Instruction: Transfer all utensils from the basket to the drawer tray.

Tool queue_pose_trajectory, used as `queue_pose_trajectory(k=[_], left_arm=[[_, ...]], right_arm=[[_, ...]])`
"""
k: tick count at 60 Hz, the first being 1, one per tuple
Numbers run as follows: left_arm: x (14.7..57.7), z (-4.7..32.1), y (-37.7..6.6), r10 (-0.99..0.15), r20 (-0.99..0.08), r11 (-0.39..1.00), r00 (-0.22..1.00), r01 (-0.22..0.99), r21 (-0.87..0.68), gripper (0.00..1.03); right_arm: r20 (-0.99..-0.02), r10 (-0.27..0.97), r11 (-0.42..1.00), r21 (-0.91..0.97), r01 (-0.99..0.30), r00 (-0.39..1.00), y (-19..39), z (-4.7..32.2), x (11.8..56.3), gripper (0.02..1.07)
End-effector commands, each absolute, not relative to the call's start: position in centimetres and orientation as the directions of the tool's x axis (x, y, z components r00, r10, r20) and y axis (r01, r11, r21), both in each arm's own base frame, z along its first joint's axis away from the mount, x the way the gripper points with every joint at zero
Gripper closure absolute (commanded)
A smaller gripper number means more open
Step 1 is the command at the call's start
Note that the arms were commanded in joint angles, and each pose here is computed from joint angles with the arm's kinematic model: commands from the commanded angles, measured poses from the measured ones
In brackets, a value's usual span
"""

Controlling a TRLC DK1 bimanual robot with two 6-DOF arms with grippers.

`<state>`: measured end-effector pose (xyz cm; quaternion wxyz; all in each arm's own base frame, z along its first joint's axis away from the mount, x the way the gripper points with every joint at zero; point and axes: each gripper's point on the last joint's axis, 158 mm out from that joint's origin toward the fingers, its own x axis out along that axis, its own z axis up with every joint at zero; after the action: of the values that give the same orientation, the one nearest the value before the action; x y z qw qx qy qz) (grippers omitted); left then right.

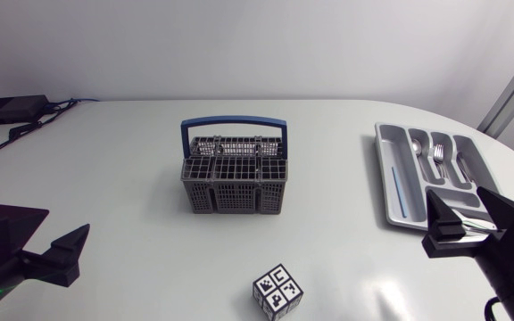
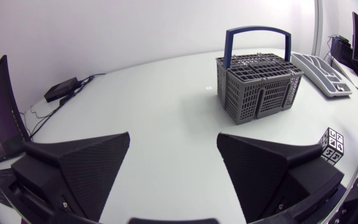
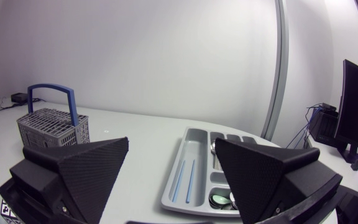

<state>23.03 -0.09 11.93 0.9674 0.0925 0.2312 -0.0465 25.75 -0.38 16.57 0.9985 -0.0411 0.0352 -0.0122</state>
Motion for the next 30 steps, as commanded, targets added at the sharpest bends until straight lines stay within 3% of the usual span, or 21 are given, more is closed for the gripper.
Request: queue_pose_trajectory(k=[1,30], left_arm=[[22.6,9.5,0.2,-0.032,-0.498,0.983,0.866,0.117,0.139,0.06],[24.6,11.3,0.2,-0.015,-0.298,0.995,0.955,0.044,0.091,0.05]], right_arm=[[-0.072,-0.021,0.999,-0.028,0.019,0.997,-0.4,15.3,25.6,0.07],[-0.057,-0.01,1.0,-0.001,0.01,0.998,-0.2,14.9,25.4,0.07]])
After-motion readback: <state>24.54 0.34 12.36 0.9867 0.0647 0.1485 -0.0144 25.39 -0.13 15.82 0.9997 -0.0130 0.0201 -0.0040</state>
